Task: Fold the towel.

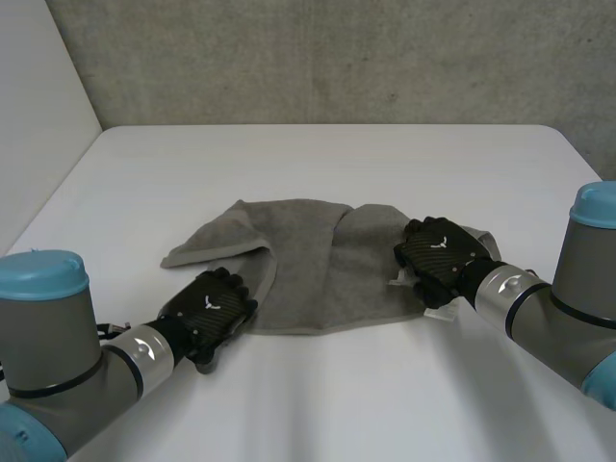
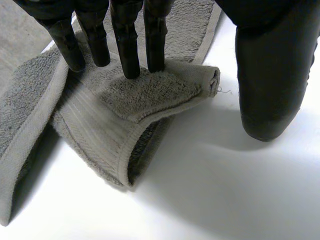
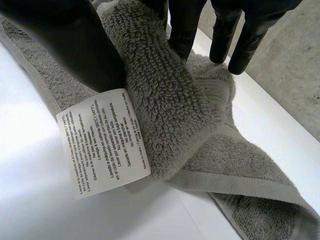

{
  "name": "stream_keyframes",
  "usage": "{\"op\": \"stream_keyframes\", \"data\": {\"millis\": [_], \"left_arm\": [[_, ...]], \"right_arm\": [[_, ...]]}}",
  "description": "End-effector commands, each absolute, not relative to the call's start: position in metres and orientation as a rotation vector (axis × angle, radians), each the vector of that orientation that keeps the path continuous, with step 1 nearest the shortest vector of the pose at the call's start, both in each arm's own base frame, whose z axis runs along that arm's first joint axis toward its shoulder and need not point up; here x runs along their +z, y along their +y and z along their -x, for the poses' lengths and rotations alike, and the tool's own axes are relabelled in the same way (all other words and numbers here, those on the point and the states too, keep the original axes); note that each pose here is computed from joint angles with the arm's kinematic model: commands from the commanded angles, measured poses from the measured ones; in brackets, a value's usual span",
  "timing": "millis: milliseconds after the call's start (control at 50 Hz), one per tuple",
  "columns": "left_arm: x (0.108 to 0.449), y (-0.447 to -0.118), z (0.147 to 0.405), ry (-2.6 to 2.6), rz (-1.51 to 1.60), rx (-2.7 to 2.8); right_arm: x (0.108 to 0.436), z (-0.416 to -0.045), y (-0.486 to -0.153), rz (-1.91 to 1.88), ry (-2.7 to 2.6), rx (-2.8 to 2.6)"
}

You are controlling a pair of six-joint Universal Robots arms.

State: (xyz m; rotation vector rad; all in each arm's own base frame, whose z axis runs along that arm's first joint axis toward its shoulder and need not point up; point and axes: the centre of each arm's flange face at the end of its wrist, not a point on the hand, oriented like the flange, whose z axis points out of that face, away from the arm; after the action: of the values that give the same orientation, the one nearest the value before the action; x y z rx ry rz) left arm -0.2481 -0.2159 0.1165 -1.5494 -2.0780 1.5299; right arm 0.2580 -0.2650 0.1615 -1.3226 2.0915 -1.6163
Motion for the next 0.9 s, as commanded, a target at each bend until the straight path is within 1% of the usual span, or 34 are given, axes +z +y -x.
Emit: {"op": "stream_keyframes", "data": {"millis": [20, 260, 300, 380, 460, 560, 900], "left_arm": [[0.114, -0.218, 0.248, -2.093, 1.511, 1.522], [0.117, -0.222, 0.25, -2.089, 1.485, 1.541], [0.124, -0.225, 0.252, -2.097, 1.404, 1.552], [0.127, -0.228, 0.253, -2.123, 1.307, 1.53], [0.126, -0.231, 0.252, -2.174, 1.175, 1.483], [0.125, -0.23, 0.249, -2.231, 1.099, 1.457], [0.121, -0.232, 0.246, -2.277, 1.08, 1.468]], "right_arm": [[0.16, -0.258, -0.264, 1.326, 2.093, -1.61], [0.158, -0.259, -0.263, 1.33, 2.097, -1.6], [0.156, -0.259, -0.264, 1.33, 2.099, -1.596], [0.156, -0.259, -0.264, 1.33, 2.1, -1.594], [0.156, -0.259, -0.264, 1.33, 2.099, -1.596], [0.155, -0.259, -0.264, 1.33, 2.101, -1.592], [0.154, -0.259, -0.264, 1.332, 2.104, -1.585]]}}
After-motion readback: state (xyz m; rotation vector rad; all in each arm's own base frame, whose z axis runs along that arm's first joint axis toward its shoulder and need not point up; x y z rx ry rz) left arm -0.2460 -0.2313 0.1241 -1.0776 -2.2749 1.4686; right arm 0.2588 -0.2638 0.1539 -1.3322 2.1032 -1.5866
